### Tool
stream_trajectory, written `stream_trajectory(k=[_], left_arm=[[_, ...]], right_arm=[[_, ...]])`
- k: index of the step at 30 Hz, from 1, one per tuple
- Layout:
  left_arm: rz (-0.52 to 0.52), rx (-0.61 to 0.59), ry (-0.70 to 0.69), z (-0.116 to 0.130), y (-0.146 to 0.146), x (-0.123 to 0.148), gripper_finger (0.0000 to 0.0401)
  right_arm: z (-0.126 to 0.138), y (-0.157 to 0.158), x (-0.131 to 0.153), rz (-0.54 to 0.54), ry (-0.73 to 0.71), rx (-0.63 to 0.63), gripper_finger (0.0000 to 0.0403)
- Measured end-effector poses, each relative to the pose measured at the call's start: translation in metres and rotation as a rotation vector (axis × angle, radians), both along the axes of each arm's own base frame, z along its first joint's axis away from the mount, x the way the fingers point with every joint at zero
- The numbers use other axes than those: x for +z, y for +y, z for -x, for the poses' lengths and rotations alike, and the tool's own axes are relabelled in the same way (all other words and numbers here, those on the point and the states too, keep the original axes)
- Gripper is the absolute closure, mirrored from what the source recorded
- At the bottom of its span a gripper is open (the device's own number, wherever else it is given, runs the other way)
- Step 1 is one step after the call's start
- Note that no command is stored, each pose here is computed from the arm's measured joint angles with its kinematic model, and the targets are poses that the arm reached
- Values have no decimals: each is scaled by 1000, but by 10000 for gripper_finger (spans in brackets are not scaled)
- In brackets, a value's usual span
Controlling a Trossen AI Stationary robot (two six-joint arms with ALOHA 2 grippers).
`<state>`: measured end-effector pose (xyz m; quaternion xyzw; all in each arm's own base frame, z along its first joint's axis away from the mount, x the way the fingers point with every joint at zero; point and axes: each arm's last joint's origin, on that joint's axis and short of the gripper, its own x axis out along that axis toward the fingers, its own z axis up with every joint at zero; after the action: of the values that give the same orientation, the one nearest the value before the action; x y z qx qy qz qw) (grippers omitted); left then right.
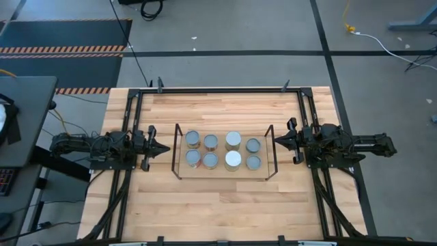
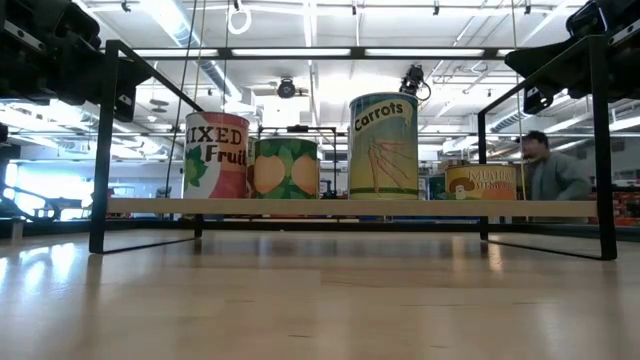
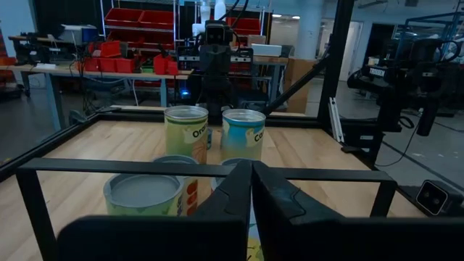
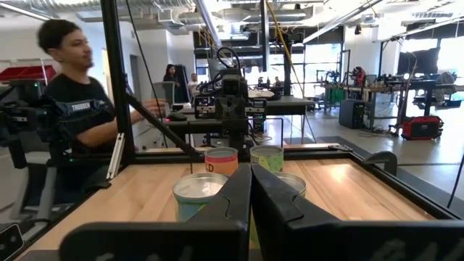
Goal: Pick and place cans onto a shelf
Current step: Return to Home Position
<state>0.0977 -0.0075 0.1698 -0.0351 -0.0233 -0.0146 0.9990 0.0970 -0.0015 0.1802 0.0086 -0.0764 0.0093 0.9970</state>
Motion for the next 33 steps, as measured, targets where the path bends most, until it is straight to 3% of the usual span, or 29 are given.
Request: stream_trajectory(k=[33], left_arm=[[0,0,0,0,0,0,382]], right_arm=[[0,0,0,0,0,0,387]])
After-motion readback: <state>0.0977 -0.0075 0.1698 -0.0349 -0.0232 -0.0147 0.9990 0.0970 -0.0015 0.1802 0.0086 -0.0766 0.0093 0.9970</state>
